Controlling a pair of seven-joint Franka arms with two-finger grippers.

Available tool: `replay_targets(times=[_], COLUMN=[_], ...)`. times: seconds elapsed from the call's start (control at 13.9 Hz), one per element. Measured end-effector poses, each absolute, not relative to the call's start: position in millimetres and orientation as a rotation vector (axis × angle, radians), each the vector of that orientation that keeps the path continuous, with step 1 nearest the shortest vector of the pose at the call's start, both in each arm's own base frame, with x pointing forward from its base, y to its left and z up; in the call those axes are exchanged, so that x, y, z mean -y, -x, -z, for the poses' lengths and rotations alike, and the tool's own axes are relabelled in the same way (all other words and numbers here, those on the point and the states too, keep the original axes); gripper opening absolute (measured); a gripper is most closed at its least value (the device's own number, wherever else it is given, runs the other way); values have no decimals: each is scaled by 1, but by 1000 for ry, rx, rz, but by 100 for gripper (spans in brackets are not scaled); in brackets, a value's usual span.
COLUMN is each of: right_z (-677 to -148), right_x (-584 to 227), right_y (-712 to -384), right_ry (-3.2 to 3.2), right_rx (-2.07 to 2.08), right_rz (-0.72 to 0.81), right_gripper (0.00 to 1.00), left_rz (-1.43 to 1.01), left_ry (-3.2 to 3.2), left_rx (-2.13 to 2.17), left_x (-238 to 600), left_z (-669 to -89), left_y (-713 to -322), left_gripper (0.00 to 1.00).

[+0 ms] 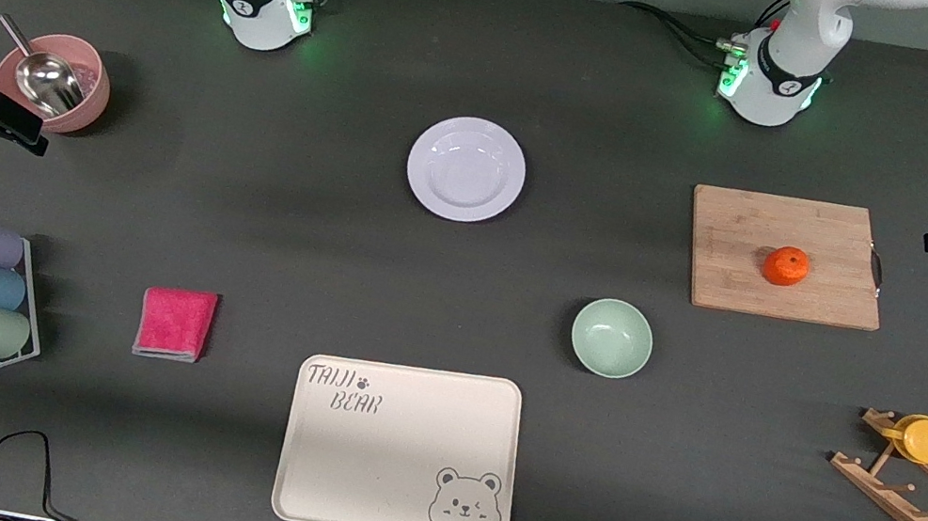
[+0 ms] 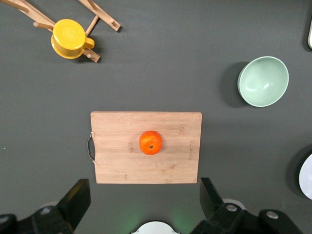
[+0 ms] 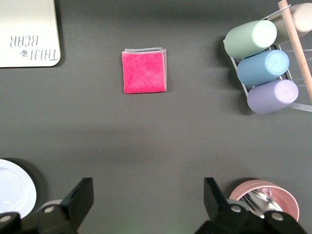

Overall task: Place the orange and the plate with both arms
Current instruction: 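Reach the left gripper toward the orange on the cutting board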

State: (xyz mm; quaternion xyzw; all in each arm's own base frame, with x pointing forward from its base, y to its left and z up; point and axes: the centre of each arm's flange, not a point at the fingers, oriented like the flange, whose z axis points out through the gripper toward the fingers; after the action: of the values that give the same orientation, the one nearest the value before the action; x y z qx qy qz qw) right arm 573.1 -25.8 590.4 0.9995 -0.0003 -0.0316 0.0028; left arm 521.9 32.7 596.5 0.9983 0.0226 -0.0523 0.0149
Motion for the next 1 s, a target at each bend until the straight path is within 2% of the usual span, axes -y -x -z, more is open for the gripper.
replay_targets(times=[0.43, 0.79, 1.0], right_z=[-590, -590, -590], right_x=[25, 24, 24], right_y=[-573, -573, -573], right_ry=[-3134, -3135, -3135], right_rx=[0, -4, -4], right_rz=[99, 100, 100], right_gripper=[100, 100, 100], left_rz=[186, 339, 298], left_ry=[-3109, -3155, -3166], left_rx=[-75, -68, -53], left_x=[-32, -28, -25], left_z=[-587, -485, -413], left_y=[-522, -516, -504], left_gripper=[100, 100, 100])
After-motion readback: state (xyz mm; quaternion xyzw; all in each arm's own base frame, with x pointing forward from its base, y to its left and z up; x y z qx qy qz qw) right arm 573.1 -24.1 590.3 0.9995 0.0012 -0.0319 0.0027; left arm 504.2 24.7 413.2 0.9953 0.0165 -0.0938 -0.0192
